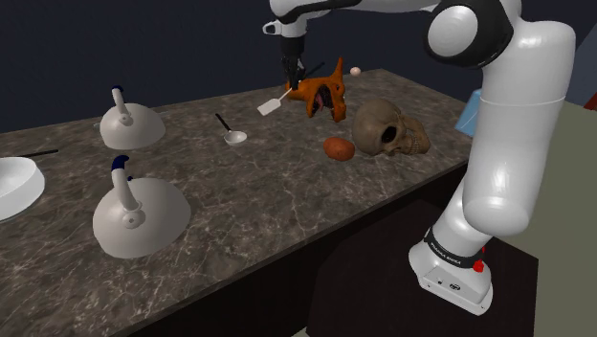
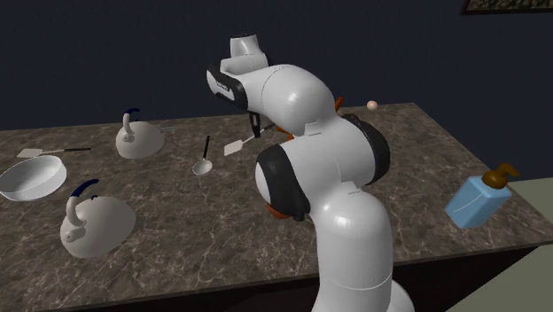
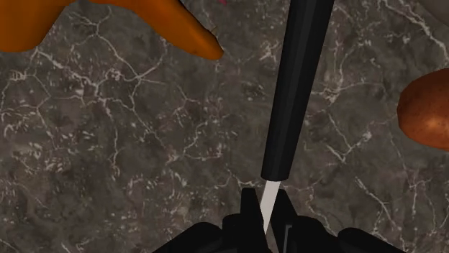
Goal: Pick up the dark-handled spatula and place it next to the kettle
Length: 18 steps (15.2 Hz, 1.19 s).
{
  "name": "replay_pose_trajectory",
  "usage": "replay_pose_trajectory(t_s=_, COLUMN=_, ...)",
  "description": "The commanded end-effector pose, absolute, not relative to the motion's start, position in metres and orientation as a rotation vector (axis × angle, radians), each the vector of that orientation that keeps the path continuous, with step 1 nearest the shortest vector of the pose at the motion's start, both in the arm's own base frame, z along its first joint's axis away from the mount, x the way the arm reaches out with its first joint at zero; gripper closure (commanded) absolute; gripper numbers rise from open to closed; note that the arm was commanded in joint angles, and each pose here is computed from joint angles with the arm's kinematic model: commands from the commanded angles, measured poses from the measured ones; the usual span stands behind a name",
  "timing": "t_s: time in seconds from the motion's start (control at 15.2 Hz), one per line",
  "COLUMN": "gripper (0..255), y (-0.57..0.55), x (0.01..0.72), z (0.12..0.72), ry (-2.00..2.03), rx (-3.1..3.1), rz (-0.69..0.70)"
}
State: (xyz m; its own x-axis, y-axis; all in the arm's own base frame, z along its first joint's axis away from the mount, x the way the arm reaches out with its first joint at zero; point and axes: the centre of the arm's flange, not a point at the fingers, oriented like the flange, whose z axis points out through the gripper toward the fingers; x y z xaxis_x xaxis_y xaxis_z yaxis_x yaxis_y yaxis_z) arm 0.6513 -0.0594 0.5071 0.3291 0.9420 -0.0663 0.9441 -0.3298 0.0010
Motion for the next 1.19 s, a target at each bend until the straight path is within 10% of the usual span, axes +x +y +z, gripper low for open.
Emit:
replay_pose_trajectory(t_s=0.0, gripper=255, y=-0.06, x=0.651, z=0.518, ry=1.795, rx=2.529, rz=-0.084)
replay_pose_trajectory(t_s=1.12, gripper=255, y=-0.023, x=0.637, z=0.59, ry=1.795, rx=2.529, rz=-0.084)
